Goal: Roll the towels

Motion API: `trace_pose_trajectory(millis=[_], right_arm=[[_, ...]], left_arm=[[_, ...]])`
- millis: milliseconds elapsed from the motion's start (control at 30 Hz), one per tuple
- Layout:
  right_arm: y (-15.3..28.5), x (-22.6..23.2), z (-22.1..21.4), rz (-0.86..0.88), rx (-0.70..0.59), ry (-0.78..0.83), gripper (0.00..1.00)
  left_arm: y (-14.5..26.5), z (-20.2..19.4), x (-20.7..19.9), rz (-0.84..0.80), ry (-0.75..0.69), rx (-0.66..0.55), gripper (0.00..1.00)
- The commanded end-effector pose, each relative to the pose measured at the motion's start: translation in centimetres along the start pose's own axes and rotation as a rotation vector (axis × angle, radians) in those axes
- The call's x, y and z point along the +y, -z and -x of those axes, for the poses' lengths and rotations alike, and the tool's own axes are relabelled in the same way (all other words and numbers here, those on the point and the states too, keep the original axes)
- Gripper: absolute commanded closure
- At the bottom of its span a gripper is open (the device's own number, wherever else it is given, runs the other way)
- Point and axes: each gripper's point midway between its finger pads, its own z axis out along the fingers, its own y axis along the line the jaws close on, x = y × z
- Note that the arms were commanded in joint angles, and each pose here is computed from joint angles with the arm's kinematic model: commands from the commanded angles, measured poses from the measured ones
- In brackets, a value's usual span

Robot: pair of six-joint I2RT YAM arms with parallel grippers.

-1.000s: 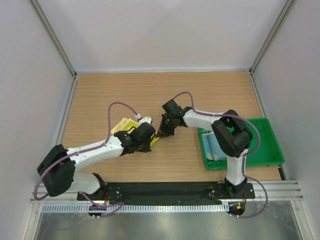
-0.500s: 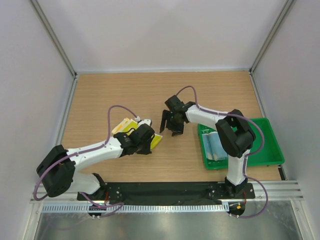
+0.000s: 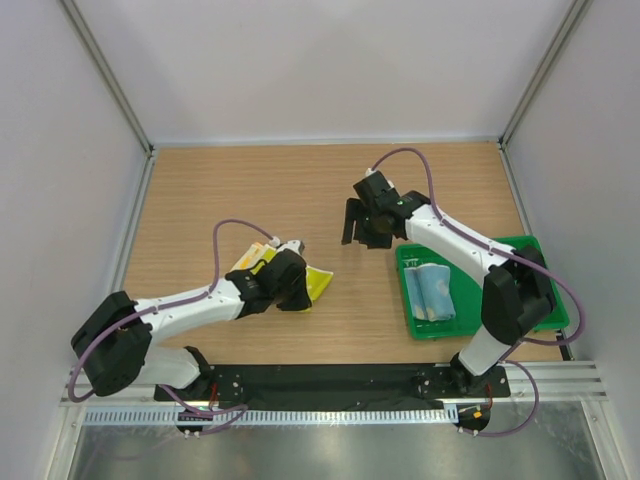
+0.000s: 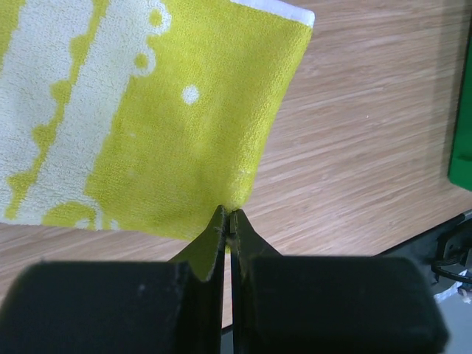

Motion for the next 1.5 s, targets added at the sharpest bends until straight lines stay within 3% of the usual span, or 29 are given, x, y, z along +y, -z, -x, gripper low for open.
trace_pose_trajectory(millis=[0, 233, 567, 633, 733, 867, 1133, 1467], right_arm=[[1.5, 0.5, 0.1, 0.041, -0.014, 0.029, 0.30], [2.8, 3.2, -1.1, 0.240, 0.004, 0.052, 0.32], [3.2, 7.0, -3.5, 0.450, 0.047, 0.092, 0.41], [3.3, 8.2, -4.3, 0.508, 0.062, 0.103, 0.47], [2.9, 9.6, -6.0, 0.573, 0.091, 0.128, 0.76], [1.5, 11.1, -7.5, 0.654, 0.120, 0.149, 0.89], [-2.4, 12.1, -9.3, 0.666, 0.175, 0.171, 0.91], [-8.8, 9.0, -9.4, 0.614, 0.217, 0.104, 0.96]], left_arm=[[0.1, 1.5, -1.1, -0.065, 0.070, -0.049, 1.00], [-0.3, 1.6, 0.3, -0.210, 0.257, -0.012, 1.00], [-1.2, 1.1, 4.2, -0.051, 0.397, 0.042, 1.00], [-1.4, 0.5, 5.3, 0.004, 0.414, 0.066, 1.00], [-1.5, 0.1, 6.3, 0.057, 0.431, 0.090, 1.00], [-1.9, -0.4, 6.7, 0.086, 0.423, 0.124, 1.00], [-2.3, -0.9, 7.4, 0.120, 0.420, 0.145, 1.00], [-2.1, -1.5, 8.2, 0.159, 0.407, 0.158, 1.00]])
